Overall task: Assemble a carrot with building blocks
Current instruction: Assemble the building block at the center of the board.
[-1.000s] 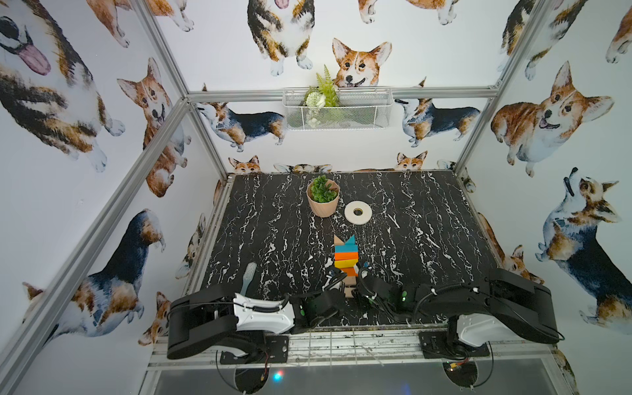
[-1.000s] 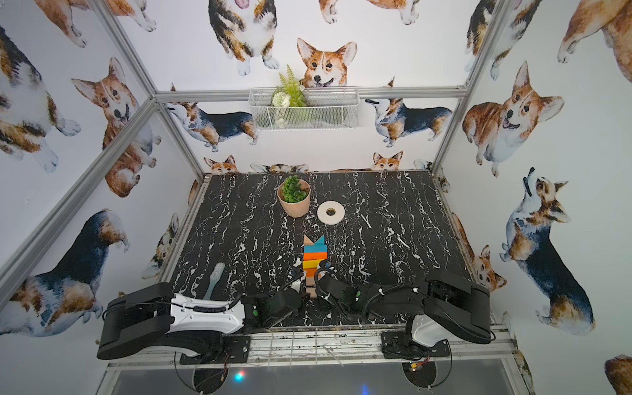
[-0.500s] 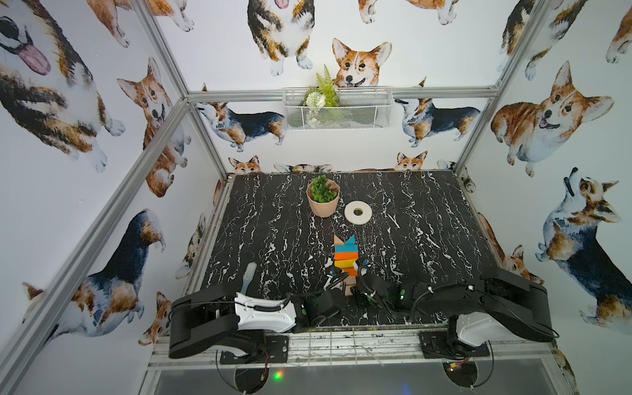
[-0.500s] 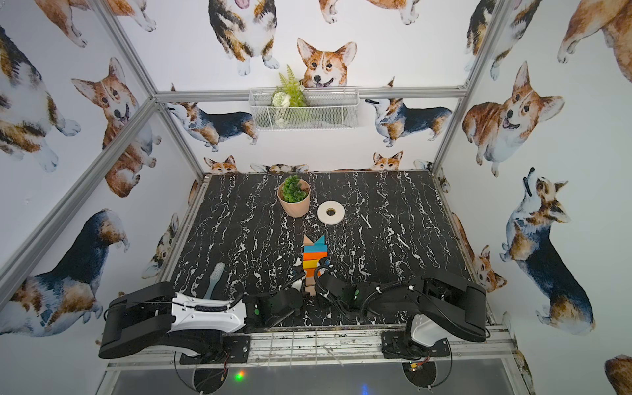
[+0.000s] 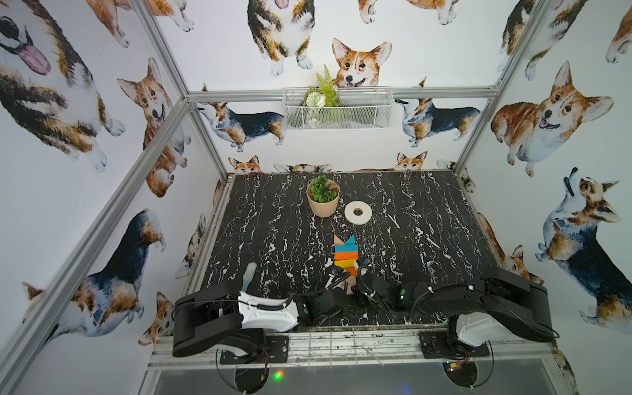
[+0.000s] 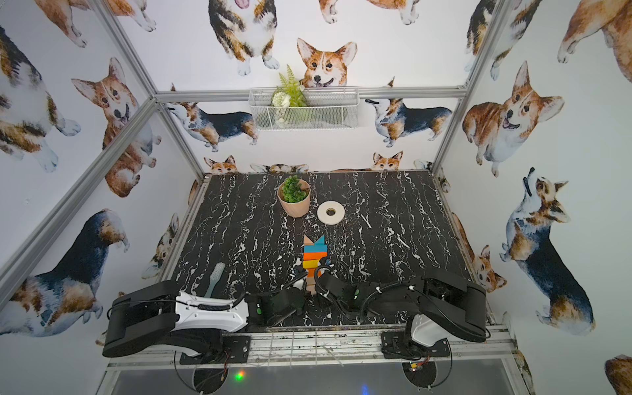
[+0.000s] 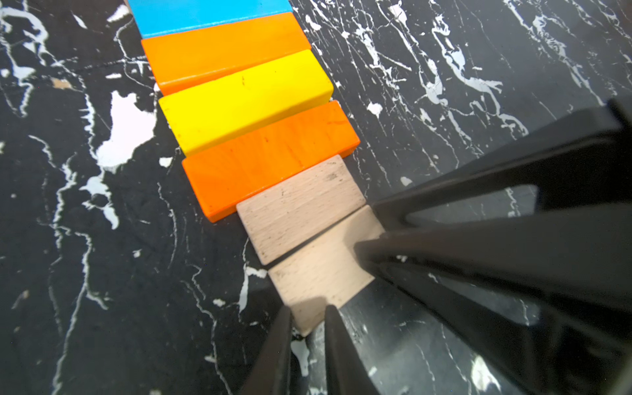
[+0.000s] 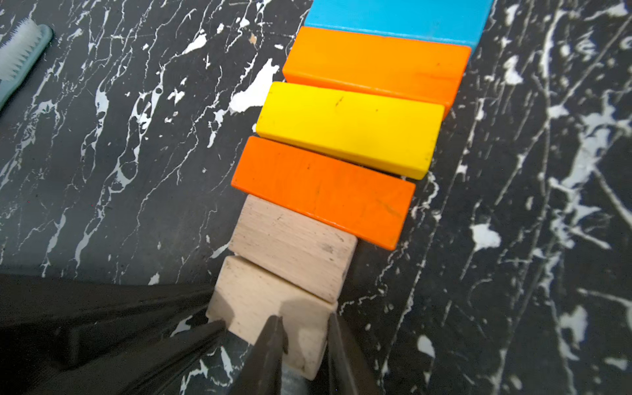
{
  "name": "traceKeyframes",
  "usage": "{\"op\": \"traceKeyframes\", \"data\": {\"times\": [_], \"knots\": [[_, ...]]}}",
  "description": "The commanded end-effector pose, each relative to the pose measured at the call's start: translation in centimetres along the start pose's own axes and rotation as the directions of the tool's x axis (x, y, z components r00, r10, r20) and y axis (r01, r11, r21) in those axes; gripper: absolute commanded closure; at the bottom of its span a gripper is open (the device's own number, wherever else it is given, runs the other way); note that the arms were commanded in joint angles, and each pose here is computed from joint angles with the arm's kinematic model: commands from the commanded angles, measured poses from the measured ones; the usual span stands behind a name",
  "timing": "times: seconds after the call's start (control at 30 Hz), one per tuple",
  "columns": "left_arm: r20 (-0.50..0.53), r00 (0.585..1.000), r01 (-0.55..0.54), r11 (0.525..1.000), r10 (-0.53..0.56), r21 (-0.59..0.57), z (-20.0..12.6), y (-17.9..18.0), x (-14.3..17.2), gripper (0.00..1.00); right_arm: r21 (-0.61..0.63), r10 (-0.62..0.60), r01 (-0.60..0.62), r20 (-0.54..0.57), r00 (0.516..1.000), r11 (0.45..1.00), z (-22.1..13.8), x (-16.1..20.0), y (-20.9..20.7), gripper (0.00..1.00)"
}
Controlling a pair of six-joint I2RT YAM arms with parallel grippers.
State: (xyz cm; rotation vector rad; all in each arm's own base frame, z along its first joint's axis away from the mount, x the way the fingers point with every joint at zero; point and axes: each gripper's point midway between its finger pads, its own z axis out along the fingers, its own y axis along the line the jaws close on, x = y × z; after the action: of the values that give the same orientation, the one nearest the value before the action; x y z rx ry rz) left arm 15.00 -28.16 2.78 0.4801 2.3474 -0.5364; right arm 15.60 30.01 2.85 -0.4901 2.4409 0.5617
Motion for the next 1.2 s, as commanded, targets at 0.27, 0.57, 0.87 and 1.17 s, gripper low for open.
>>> {"op": "traceKeyframes", "data": {"times": [0.27,0.57,0.87,1.17], "knots": [[0.02,1.0,0.001,1.0,0.0,-0.018,-0.1,0.1,-0.9,0.79,-0.011,-0.02,0.02,-0.073,0.997,1.0,-0.2,1.6,-0.1,0.7],[0.028,1.0,0.004,1.0,-0.003,-0.023,-0.1,0.2,-1.2,0.79,-0.002,-0.013,0.013,-0.066,0.998,1.0,-0.3,1.4,-0.3,0.62],[0.038,0.999,0.007,1.0,-0.006,-0.024,-0.5,0.3,-1.5,0.79,0.01,-0.014,0.014,-0.058,0.998,1.0,-0.6,1.4,-0.6,0.59],[0.072,0.997,0.005,0.999,-0.002,-0.048,-2.1,1.3,-2.3,0.79,-0.009,-0.006,0.006,-0.044,0.999,1.0,-1.8,0.9,-0.5,0.47]]}}
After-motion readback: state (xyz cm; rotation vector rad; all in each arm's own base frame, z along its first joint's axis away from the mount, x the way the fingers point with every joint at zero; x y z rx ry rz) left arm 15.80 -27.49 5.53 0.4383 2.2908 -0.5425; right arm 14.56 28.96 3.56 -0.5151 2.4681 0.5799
